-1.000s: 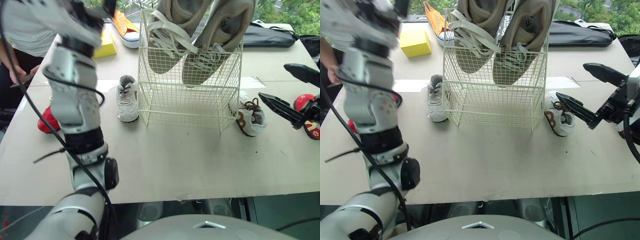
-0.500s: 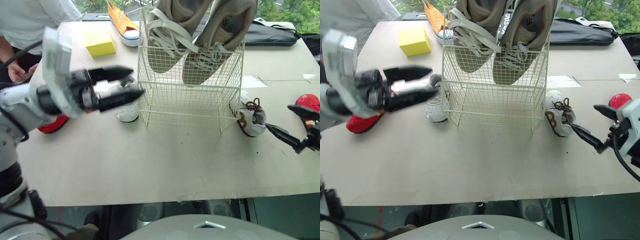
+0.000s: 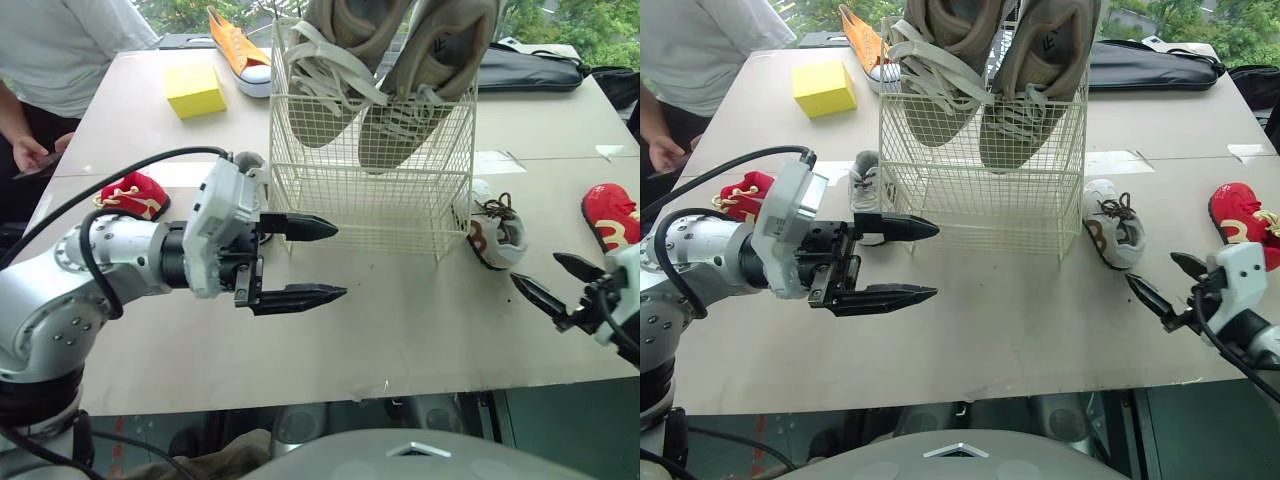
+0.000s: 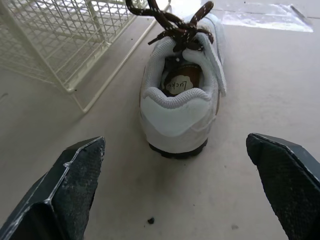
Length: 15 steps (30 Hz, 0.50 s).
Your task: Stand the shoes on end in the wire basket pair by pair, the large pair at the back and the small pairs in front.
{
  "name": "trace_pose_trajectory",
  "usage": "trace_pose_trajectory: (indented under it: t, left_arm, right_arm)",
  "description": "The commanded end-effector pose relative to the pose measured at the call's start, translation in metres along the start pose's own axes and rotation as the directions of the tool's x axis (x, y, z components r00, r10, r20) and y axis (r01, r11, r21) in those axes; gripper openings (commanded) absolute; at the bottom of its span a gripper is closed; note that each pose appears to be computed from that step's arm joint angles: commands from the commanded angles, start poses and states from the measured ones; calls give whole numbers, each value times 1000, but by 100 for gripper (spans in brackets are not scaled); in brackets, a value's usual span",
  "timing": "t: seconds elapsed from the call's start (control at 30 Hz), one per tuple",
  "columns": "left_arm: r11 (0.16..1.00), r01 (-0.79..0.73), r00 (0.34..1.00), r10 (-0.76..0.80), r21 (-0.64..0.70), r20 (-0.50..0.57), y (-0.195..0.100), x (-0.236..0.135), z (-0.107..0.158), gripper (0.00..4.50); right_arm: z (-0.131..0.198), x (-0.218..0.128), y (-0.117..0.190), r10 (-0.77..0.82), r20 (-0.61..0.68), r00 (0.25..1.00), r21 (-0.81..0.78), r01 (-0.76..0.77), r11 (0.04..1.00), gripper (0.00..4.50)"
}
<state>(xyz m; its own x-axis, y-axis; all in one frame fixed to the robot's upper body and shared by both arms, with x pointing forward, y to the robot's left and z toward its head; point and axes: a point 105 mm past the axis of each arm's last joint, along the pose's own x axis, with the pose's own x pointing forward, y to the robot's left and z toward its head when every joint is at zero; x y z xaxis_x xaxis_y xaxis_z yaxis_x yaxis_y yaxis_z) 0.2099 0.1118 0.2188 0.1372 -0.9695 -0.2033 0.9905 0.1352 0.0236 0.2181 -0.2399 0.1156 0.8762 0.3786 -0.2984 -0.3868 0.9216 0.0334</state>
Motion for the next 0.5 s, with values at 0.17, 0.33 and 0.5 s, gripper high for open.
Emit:
trace_pose_trajectory:
  t: [0.17, 0.33, 0.5]
  left_arm:
    - [998, 31, 998, -34, 53, 47, 5, 8, 6, 445]
    - [997, 38, 998, -41, 60, 54, 7, 12, 6, 445]
    - [997, 35, 998, -39, 62, 58, 8, 15, 7, 449]
  right_arm:
    - [15, 8, 13, -51, 64, 997, -32, 53, 998, 450]
    - [13, 26, 7, -106, 59, 993, -21, 108, 994, 450]
    - [2, 45, -5, -146, 28, 989, -16, 147, 989, 425]
